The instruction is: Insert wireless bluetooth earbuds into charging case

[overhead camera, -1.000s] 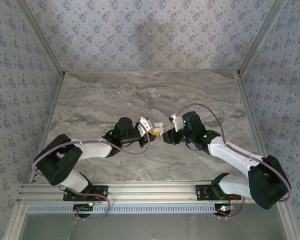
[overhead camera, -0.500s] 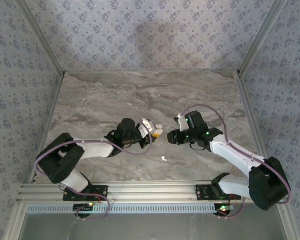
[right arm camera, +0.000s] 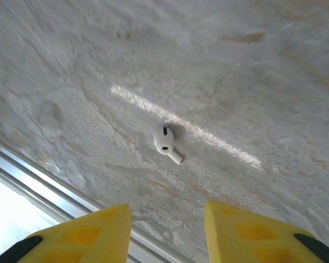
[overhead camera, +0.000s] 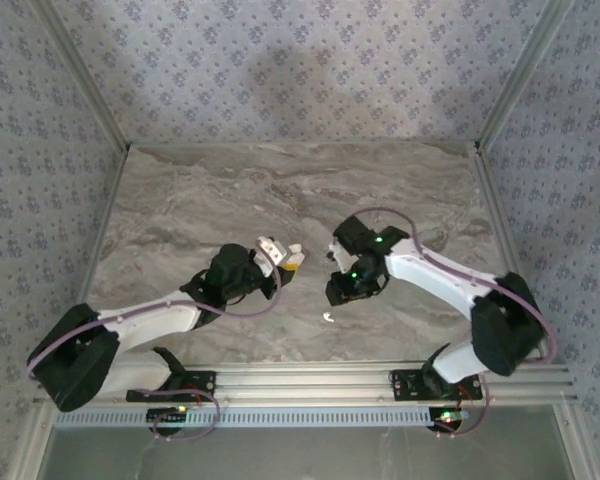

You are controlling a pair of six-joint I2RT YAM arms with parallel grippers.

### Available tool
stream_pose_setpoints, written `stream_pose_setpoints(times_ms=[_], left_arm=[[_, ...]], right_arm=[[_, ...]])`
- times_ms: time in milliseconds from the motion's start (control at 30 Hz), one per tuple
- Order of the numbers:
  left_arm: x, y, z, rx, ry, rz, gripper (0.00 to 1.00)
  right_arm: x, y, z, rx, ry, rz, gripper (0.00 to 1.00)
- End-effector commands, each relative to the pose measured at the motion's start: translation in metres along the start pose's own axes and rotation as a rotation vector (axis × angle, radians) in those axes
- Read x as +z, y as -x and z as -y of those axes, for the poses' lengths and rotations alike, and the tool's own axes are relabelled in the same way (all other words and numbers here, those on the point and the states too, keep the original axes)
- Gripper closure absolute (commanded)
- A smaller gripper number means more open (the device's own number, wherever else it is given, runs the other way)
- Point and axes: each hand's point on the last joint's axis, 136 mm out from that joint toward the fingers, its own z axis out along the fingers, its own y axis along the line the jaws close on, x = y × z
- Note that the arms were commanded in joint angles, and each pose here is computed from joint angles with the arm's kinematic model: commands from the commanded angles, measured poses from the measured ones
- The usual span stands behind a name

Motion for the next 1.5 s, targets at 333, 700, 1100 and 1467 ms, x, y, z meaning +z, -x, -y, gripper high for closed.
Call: stream_pose_setpoints(times_ms=[333, 700, 1100, 1467], left_arm=[[-0.025, 0.003, -0.010, -0.016, 0.067, 0.015, 0.89], [-0.027, 0.004, -0.012, -0.012, 0.076, 0.015, 0.89], [-0.025, 0.004, -0.012, -0.007, 0.075, 0.011, 0.89], [-0.024, 0.003, -0.012, -0.002, 0.073, 0.008, 0.89]], right_arm=[[0.042, -0.002, -0.009, -0.259, 0.019, -0.246, 0.59], [0.056, 0.004, -0.013, -0.280, 0.069, -0.275, 0.64], [0.067, -0.001, -0.006, -0.278, 0.058, -0.319, 0.72], [0.058, 0.005, -0.004, -0.271, 0.056, -0.275, 0.85]])
